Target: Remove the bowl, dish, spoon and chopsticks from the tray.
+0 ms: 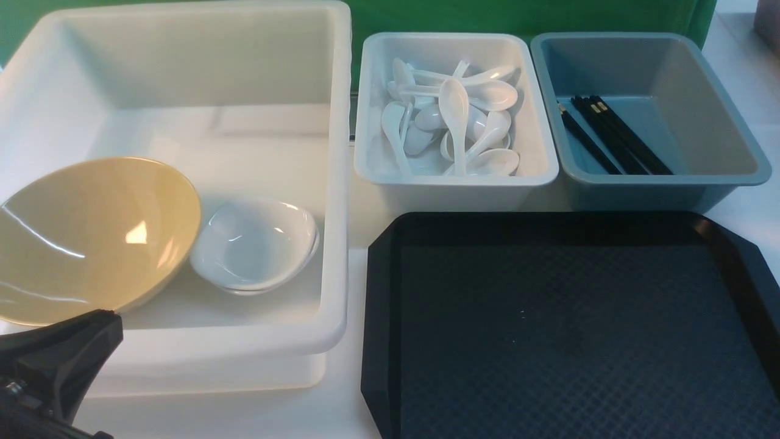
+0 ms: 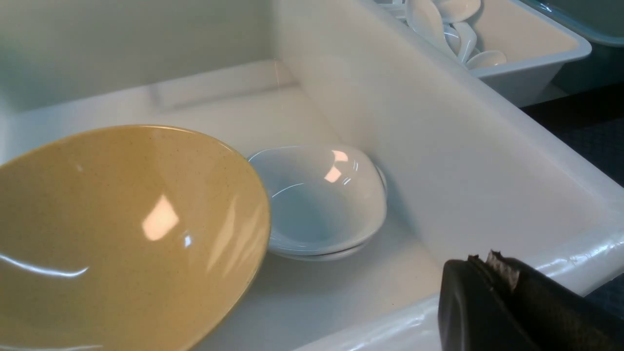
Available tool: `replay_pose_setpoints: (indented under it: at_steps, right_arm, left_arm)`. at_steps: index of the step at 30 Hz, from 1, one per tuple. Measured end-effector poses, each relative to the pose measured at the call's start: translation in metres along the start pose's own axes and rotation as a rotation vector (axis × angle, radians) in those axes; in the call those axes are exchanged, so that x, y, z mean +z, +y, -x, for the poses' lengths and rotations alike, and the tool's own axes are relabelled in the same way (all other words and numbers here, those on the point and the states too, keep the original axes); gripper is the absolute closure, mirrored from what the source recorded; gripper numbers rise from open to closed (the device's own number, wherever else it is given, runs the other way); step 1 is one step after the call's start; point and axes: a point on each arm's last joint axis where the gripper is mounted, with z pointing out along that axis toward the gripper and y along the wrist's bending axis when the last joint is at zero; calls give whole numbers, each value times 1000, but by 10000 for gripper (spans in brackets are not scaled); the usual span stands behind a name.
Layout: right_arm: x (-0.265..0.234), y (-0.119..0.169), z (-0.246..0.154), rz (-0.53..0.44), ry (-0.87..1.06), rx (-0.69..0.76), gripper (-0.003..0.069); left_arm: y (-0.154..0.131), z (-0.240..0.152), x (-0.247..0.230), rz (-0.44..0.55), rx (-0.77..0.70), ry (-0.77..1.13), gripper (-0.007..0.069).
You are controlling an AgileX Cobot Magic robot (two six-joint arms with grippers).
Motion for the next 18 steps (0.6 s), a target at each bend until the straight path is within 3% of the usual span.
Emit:
replay_pose_setpoints:
  at_steps: [11, 18]
  right_arm:
    - [0, 0, 0, -1, 0, 2, 585]
    - [0, 0, 0, -1, 0, 3, 580]
  left_arm:
    - [-1, -27, -21, 53, -5, -125, 641]
    - [12, -66, -13, 257, -182, -174, 641]
